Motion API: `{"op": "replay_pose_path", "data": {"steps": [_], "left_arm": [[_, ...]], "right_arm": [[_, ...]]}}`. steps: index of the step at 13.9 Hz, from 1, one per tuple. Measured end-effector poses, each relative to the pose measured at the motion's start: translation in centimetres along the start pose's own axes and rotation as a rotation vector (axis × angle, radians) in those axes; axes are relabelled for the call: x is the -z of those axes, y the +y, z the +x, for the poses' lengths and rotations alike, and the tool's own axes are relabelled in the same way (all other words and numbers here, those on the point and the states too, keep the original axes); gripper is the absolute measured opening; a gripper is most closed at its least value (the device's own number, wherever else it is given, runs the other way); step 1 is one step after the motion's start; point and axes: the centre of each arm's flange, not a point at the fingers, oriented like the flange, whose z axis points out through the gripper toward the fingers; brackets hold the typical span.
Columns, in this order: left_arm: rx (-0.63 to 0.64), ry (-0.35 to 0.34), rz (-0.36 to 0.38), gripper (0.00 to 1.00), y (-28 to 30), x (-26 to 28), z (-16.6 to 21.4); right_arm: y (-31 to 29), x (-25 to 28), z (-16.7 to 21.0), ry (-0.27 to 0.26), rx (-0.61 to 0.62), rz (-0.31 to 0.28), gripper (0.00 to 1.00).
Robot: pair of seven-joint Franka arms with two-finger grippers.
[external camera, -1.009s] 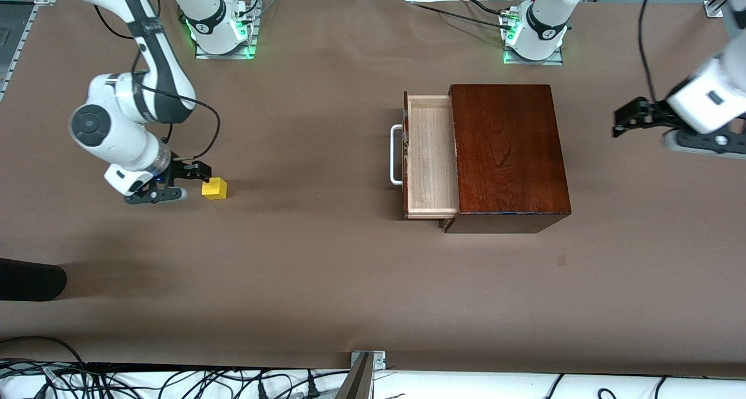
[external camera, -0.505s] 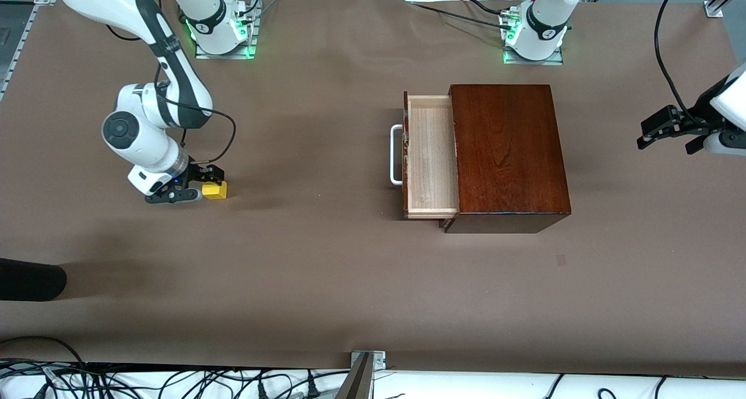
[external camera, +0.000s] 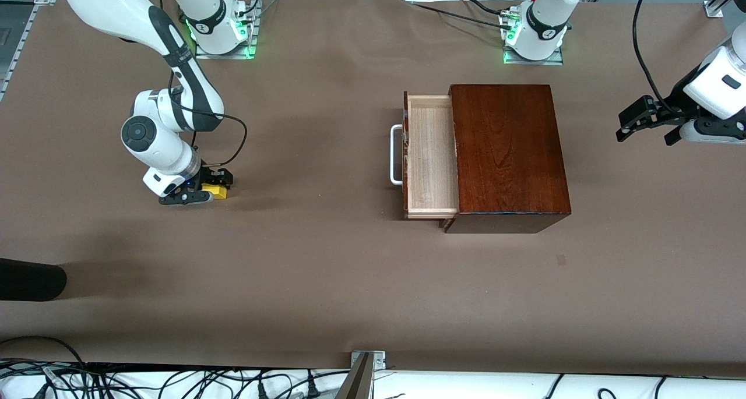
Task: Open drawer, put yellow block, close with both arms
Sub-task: 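Grasp the yellow cube with the right gripper, then carry the yellow cube over the open drawer with the right gripper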
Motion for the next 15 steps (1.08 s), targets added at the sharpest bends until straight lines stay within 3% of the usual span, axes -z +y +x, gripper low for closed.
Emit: {"op": "replay_pose_path", "data": {"steps": [2,5,7,9,11,15], "left_arm": [[0.001,0.0,0.0,1.0,-0.2,0.0,0.0],[0.001,-0.016,0.0,1.0,-0.2,-0.2,-0.2],[-0.005,-0.052,-0.001,1.0,0.1,-0.1,-0.4],[-0.005,-0.113,-0.003,1.0,0.1,0.0,0.2],[0.005,-0.143,-0.004,1.0,-0.6,-0.7,1.5],[0.012,-0.076,-0.002,1.0,-1.1,-1.8,3.2]], "right_arm": [[0.0,0.1,0.1,0.003,0.0,0.0,0.55],[-0.2,1.3,1.2,0.011,0.015,0.002,0.55],[-1.5,4.0,2.9,-0.029,0.048,0.011,0.55],[-4.1,7.9,4.9,-0.043,0.133,0.027,0.55],[-7.9,12.1,6.4,-0.016,0.25,0.048,0.55],[-18.6,20.0,7.2,0.052,0.493,0.108,0.55]]}}
